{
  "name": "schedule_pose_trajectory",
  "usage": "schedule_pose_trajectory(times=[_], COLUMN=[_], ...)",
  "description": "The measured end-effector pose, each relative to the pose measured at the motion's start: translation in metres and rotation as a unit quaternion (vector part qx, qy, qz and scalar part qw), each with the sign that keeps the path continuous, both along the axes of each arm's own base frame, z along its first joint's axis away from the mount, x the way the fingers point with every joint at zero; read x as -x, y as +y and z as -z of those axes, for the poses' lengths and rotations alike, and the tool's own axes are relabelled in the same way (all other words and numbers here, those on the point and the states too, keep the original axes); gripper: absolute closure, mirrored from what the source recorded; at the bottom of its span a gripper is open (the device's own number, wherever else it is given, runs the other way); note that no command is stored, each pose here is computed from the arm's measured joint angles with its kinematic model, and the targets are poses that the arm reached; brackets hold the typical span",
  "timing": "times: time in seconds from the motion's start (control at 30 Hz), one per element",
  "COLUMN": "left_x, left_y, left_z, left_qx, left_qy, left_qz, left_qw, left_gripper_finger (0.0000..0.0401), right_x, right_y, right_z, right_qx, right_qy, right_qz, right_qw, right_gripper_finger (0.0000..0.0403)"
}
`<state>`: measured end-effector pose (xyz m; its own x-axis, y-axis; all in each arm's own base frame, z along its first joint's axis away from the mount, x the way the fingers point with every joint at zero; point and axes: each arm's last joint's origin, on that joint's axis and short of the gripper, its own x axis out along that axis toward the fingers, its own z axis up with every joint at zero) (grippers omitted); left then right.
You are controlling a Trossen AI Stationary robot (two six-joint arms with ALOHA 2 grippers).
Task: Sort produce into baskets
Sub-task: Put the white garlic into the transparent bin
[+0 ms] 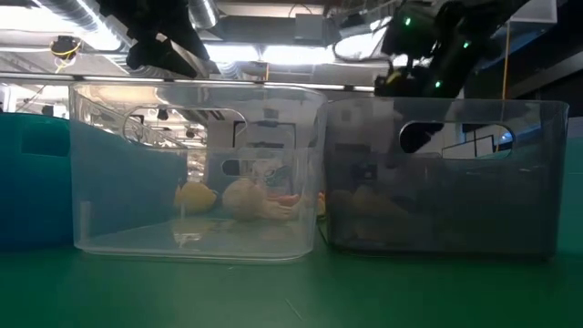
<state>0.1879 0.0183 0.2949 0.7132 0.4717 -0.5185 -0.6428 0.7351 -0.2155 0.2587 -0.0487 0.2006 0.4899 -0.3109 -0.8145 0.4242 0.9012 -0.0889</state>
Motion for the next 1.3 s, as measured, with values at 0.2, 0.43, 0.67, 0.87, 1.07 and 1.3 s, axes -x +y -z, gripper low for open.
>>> schedule_pose_trajectory(times=[0.2,0.43,0.67,0.87,1.07,1.3], left_x=[0.0,-0.001,-0.007,-0.015,-0.017,-0.017], left_y=[0.0,0.0,0.0,0.0,0.0,0.0], left_z=[0.0,0.001,0.007,0.014,0.016,0.016], left_qx=[0.0,0.003,0.002,0.002,0.003,0.003], left_qy=[0.0,0.002,0.018,0.039,0.044,0.043], left_qz=[0.0,-0.002,-0.001,-0.001,-0.002,-0.002], left_qw=[1.0,1.0,1.0,0.999,0.999,0.999], left_gripper_finger=[0.0164,0.0164,0.0164,0.0164,0.0164,0.0164], right_x=[-0.002,-0.004,-0.009,-0.015,-0.021,-0.022], right_y=[-0.013,-0.013,-0.014,-0.015,-0.016,-0.016], right_z=[0.01,0.018,0.022,0.039,0.058,0.063], right_qx=[-0.044,-0.06,-0.06,-0.063,-0.072,-0.076], right_qy=[0.008,0.018,0.015,0.042,0.065,0.072], right_qz=[0.016,0.023,0.023,0.021,0.017,0.021], right_qw=[0.999,0.998,0.998,0.997,0.995,0.994], right_gripper_finger=[0.0161,0.0093,0.0096,0.0104,0.0104,0.0119])
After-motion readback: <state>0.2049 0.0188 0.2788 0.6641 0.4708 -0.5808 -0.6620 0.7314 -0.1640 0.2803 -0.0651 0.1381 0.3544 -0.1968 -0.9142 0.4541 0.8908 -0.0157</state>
